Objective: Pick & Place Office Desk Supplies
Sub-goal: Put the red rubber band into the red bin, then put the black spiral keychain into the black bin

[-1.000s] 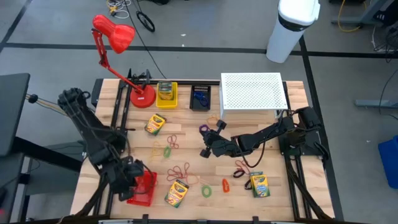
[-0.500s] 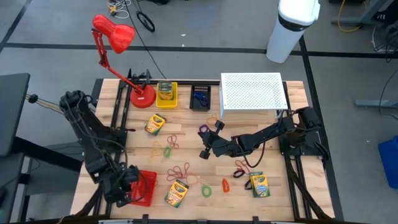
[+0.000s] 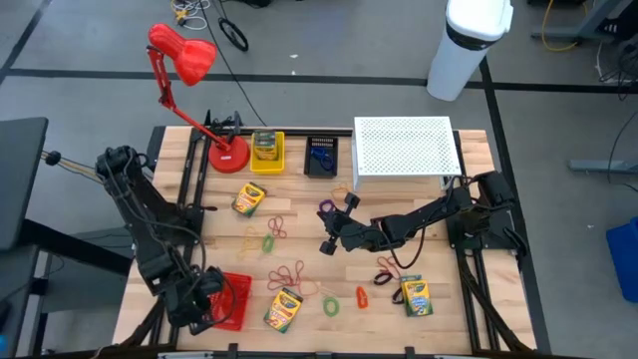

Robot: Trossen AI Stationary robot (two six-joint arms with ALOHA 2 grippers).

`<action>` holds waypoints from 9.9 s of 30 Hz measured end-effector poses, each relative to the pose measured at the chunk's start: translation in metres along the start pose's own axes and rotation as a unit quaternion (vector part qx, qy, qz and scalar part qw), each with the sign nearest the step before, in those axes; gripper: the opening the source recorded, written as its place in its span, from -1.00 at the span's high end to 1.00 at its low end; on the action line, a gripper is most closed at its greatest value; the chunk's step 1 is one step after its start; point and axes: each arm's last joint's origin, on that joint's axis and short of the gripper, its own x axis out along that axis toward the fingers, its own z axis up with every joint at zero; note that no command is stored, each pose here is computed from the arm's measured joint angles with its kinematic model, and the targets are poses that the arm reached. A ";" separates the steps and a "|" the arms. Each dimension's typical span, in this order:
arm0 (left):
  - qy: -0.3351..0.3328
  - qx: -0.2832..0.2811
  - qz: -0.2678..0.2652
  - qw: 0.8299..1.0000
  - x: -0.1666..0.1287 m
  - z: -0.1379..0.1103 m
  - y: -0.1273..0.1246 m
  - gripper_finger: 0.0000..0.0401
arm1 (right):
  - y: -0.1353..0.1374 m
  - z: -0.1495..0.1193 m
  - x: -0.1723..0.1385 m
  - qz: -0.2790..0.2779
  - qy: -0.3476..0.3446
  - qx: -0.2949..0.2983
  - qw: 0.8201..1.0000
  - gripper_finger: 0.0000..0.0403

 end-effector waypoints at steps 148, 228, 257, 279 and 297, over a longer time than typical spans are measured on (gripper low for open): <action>-0.621 0.269 -0.028 0.736 0.022 0.144 0.142 0.86 | 0.044 -0.028 -0.079 0.315 0.342 -0.176 0.868 0.93; -0.638 0.264 0.026 0.723 0.020 0.145 0.144 0.93 | -0.028 -0.034 0.000 0.146 0.126 0.085 0.978 0.33; -0.645 0.264 0.025 0.717 0.019 0.145 0.143 0.93 | -0.024 -0.072 0.032 0.149 0.189 0.072 0.968 0.03; -0.645 0.298 0.076 0.699 0.018 0.146 0.144 0.93 | -0.021 -0.075 0.039 0.159 0.163 0.006 0.974 0.85; -0.642 0.289 0.082 0.705 0.019 0.146 0.145 0.93 | -0.166 0.062 0.094 0.027 0.247 0.000 0.969 0.80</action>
